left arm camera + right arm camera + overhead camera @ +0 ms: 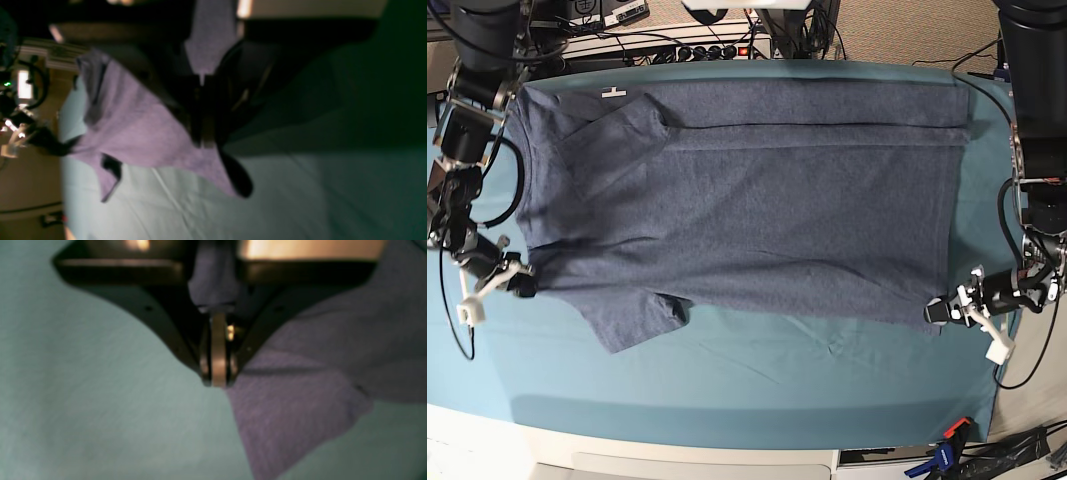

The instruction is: Fold the T-shirt properly

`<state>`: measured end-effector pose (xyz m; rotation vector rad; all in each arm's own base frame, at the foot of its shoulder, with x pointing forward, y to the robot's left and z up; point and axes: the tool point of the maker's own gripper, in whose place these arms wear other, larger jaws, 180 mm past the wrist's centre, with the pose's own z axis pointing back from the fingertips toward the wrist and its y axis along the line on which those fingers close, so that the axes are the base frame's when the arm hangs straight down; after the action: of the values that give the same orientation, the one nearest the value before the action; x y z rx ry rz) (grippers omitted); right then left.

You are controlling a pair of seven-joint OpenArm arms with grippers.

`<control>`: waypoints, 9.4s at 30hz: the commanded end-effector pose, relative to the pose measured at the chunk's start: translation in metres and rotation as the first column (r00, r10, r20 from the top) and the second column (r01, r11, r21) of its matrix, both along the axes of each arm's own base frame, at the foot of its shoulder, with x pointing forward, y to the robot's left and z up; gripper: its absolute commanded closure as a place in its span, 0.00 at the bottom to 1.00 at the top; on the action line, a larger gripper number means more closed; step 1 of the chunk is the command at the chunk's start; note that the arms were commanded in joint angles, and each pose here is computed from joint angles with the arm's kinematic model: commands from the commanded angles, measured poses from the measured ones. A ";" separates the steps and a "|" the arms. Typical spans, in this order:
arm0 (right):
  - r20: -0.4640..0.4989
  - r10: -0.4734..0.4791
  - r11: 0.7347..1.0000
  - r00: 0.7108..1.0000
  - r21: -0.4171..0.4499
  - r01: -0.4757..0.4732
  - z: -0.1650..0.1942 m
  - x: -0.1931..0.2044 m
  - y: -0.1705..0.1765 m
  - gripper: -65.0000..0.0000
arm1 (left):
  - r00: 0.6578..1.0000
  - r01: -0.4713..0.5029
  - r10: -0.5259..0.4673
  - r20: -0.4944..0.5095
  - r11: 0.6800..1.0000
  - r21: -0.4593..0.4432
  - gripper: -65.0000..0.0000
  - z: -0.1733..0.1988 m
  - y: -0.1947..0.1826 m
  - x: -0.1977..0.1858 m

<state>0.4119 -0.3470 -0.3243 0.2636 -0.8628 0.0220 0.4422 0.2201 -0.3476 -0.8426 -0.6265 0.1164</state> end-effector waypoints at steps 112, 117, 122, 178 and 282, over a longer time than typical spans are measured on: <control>-0.038 0.247 0.950 0.968 0.205 -0.235 -0.027 -0.079 0.134 0.92 | 0.954 0.272 -0.299 0.038 0.909 0.315 1.00 0.078 0.077 -0.070; -0.038 0.245 0.951 0.969 0.201 -0.233 -0.027 -0.079 0.134 1.00 | 0.954 0.269 -0.296 0.042 0.910 0.314 1.00 0.079 0.077 -0.069; 0.000 0.220 0.965 0.975 0.143 -0.218 -0.018 -0.064 0.126 1.00 | 0.954 0.268 -0.296 0.044 0.911 0.314 1.00 0.079 0.077 -0.069; 0.175 0.067 0.991 0.982 -0.127 -0.045 0.057 0.021 0.029 1.00 | 0.941 0.158 -0.223 0.254 0.955 0.252 1.00 0.074 0.018 -0.016; -0.189 0.024 0.998 0.982 0.056 -0.014 -0.042 -0.147 0.012 1.00 | 0.953 0.286 -0.269 -0.136 0.950 0.123 1.00 -0.032 0.033 -0.149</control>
<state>0.2592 -0.3244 -0.3810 0.3483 -0.6420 -0.0218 0.2831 0.2415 -0.3939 -0.7922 -0.3506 -0.1242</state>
